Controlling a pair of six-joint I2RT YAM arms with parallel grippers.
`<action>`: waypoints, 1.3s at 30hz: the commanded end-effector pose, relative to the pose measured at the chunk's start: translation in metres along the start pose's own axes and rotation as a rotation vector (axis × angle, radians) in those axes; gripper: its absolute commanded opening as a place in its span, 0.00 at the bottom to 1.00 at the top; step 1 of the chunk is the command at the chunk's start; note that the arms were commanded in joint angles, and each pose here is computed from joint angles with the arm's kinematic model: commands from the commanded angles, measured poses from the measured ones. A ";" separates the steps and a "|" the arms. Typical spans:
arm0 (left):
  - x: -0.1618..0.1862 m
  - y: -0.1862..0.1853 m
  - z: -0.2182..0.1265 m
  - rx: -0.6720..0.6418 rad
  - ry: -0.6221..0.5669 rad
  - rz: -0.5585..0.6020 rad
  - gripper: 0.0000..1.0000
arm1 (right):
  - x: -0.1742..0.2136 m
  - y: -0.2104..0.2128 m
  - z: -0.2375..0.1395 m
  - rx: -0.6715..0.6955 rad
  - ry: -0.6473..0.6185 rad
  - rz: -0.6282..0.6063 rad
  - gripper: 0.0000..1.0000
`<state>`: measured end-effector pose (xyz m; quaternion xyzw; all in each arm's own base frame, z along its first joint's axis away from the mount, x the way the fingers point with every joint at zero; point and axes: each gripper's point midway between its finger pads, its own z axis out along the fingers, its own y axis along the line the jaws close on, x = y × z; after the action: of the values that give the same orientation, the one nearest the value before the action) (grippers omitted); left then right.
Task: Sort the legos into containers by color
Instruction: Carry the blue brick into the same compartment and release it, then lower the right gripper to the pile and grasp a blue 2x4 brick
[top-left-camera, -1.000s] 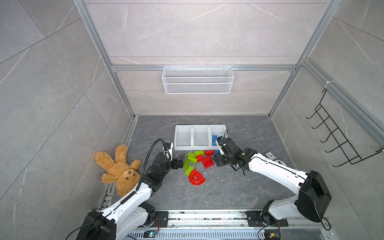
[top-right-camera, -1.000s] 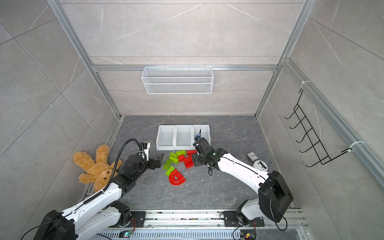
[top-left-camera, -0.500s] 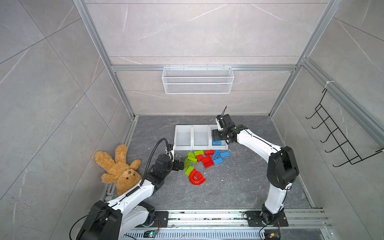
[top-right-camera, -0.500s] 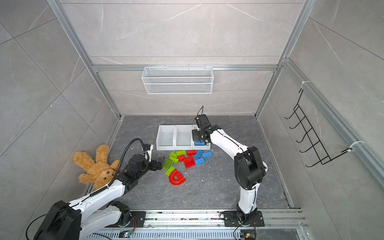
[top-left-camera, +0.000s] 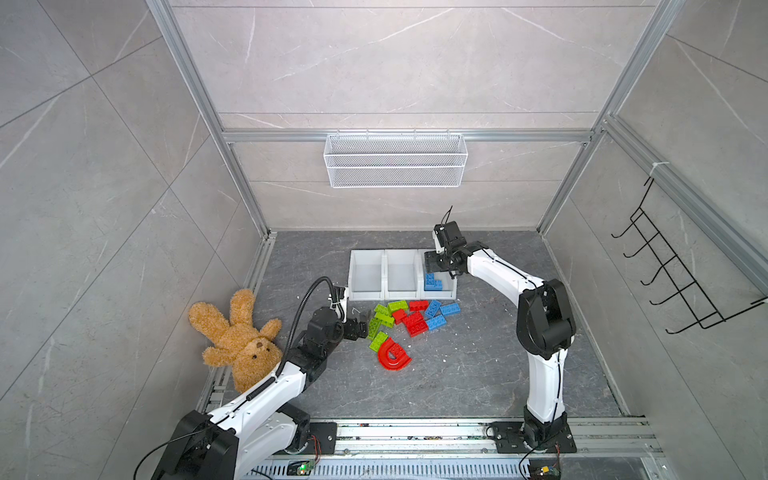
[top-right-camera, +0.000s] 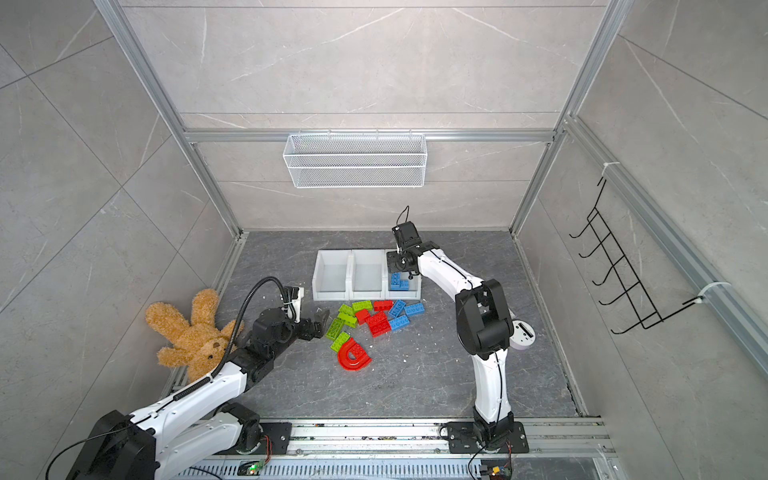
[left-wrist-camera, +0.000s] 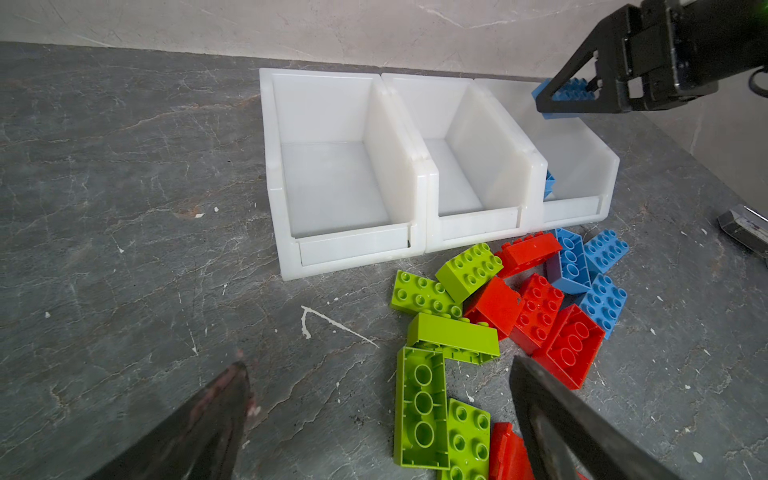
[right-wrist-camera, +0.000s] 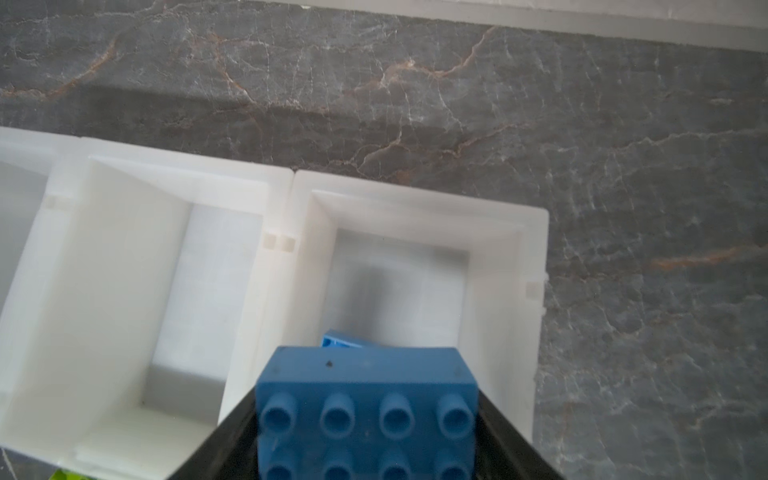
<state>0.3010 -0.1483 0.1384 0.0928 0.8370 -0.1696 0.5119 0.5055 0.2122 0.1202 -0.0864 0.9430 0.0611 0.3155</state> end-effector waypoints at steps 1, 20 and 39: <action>-0.015 -0.001 -0.005 0.002 -0.056 0.016 1.00 | -0.011 0.000 0.008 0.001 -0.007 -0.011 0.70; -0.013 0.001 -0.004 -0.010 -0.056 0.011 1.00 | -0.014 0.001 -0.025 -0.042 -0.048 -0.013 0.71; -0.012 -0.001 -0.002 0.005 -0.052 0.011 0.99 | 0.141 -0.019 -0.067 -0.014 0.118 0.045 0.69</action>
<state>0.2992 -0.1474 0.1406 0.0922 0.8340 -0.1715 0.5162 0.3515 0.1632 0.0931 -0.0775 0.9630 0.0721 0.2478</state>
